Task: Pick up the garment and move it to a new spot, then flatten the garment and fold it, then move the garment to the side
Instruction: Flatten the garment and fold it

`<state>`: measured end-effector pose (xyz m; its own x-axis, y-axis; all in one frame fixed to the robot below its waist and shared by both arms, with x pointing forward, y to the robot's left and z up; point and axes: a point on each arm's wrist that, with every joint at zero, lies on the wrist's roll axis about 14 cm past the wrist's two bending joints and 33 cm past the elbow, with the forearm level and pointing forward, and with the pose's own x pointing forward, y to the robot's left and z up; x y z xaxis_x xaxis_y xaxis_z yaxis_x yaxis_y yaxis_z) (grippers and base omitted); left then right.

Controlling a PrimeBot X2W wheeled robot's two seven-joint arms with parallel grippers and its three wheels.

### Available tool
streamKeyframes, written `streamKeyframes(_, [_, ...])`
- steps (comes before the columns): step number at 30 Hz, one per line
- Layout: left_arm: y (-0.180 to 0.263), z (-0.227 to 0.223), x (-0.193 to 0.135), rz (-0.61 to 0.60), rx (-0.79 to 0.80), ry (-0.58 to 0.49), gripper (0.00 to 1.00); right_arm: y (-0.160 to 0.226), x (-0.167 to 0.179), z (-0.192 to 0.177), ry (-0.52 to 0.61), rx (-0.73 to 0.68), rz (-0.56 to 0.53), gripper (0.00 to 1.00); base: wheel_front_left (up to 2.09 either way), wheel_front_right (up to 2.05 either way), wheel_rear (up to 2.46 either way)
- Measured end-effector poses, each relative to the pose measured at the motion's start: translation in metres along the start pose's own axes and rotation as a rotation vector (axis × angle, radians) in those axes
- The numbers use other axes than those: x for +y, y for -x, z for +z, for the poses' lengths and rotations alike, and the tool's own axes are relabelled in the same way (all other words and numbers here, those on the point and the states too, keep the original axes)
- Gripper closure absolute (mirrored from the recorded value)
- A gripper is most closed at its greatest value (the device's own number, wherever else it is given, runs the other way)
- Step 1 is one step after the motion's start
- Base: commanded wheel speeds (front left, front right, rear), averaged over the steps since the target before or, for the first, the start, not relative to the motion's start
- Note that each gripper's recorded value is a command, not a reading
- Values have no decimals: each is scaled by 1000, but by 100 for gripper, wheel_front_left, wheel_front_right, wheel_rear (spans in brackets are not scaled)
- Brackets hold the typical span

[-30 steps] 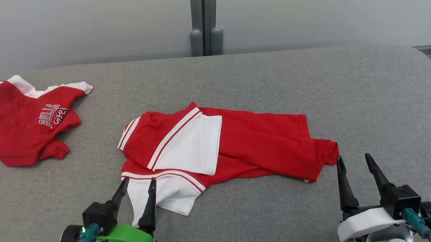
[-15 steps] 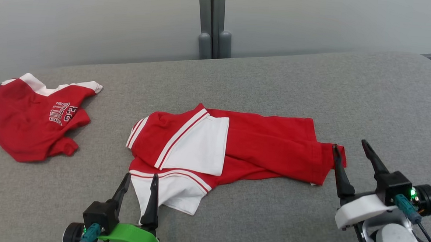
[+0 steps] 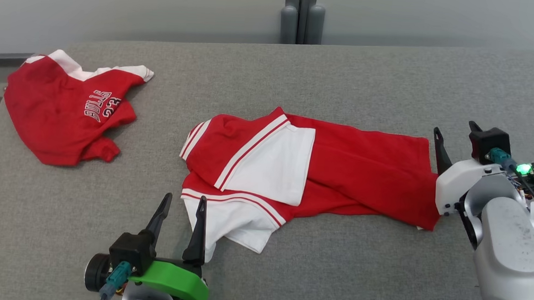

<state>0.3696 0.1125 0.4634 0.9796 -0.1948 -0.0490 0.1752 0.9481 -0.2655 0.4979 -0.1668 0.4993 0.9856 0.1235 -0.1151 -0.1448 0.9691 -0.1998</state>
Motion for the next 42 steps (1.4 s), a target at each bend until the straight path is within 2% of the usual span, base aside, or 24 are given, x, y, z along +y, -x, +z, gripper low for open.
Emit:
streamKeyframes(11, [-1,-11,29,80,36,-6,0,-35,27,-80,-55,348,96,0,0,0,0])
streamKeyframes(17, [-1,-15,36,104,49,-1,0,-43,50,-97,-115,429,150,0,0,0,0])
streamKeyframes(18, [-1,-15,37,106,51,0,0,-44,52,-98,-122,437,155,6,0,0,0])
streamKeyframes(19, [-1,-16,37,107,52,1,0,-45,54,-98,-129,439,161,44,0,0,0])
streamKeyframes(20, [-2,-16,38,109,52,1,0,-46,55,-98,-140,442,165,60,0,0,0])
streamKeyframes(22, [-3,-15,38,110,49,0,0,-47,57,-96,-148,435,172,98,0,0,0])
streamKeyframes(29, [-6,-9,36,103,30,-4,0,-56,52,-60,-137,280,177,100,0,0,0])
streamKeyframes(35, [-5,2,28,84,-3,-6,0,-61,41,4,-93,77,177,100,0,0,0])
streamKeyframes(42, [2,12,21,72,-38,-4,0,-47,34,88,-34,-157,190,100,0,0,0])
